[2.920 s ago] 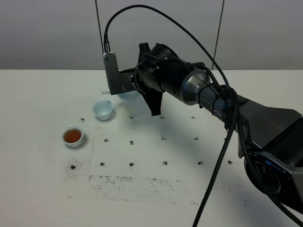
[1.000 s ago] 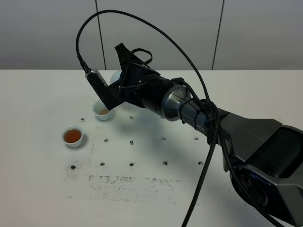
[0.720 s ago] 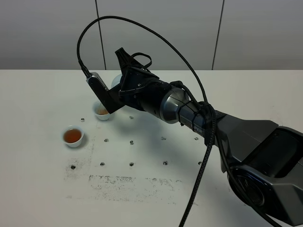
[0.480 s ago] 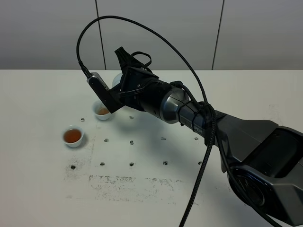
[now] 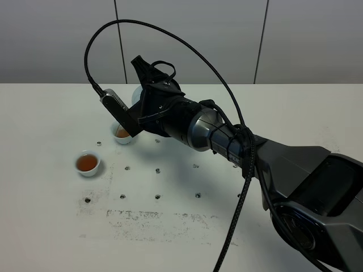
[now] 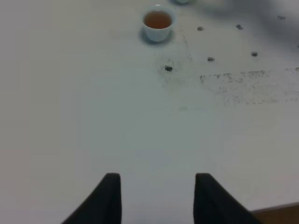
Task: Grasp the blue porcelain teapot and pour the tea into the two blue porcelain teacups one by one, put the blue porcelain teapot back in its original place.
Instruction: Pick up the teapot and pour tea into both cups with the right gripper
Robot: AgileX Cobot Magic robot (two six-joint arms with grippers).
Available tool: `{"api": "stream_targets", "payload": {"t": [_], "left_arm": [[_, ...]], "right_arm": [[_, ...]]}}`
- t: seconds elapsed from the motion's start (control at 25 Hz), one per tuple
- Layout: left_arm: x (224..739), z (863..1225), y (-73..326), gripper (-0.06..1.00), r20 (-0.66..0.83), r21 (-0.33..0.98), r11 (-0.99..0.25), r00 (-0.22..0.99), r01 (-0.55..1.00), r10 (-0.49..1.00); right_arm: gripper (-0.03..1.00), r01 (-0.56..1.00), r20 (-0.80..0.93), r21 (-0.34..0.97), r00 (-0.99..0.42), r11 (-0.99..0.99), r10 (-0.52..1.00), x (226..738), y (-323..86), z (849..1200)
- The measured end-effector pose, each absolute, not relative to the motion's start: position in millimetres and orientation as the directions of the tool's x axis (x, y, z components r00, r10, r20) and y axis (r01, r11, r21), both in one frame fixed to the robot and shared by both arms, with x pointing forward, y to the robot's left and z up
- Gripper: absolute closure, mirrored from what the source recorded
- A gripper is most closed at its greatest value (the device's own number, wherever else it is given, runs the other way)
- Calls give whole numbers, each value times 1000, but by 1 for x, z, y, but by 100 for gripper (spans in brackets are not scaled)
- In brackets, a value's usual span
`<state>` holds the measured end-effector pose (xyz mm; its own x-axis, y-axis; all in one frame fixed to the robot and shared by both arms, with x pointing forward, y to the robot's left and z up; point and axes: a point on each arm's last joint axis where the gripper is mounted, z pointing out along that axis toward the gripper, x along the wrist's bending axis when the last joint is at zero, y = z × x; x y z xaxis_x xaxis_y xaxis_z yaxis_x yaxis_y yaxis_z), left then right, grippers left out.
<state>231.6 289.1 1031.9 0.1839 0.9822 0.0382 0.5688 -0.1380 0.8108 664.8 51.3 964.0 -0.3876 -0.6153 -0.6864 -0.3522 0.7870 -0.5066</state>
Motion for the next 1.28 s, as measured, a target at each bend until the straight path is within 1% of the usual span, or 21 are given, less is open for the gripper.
{"api": "stream_targets", "payload": {"t": [0.68,1.28], "left_arm": [[232,1032,289,52,38,811,-138,184,569,982],[232,1032,289,52,38,811,-138,184,569,982]], "right_arm": [[89,-353,-683,-543,-342,762,-645,666,52,967],[89,-352,-683,-545,-340,761,-647,666,52,967]]}}
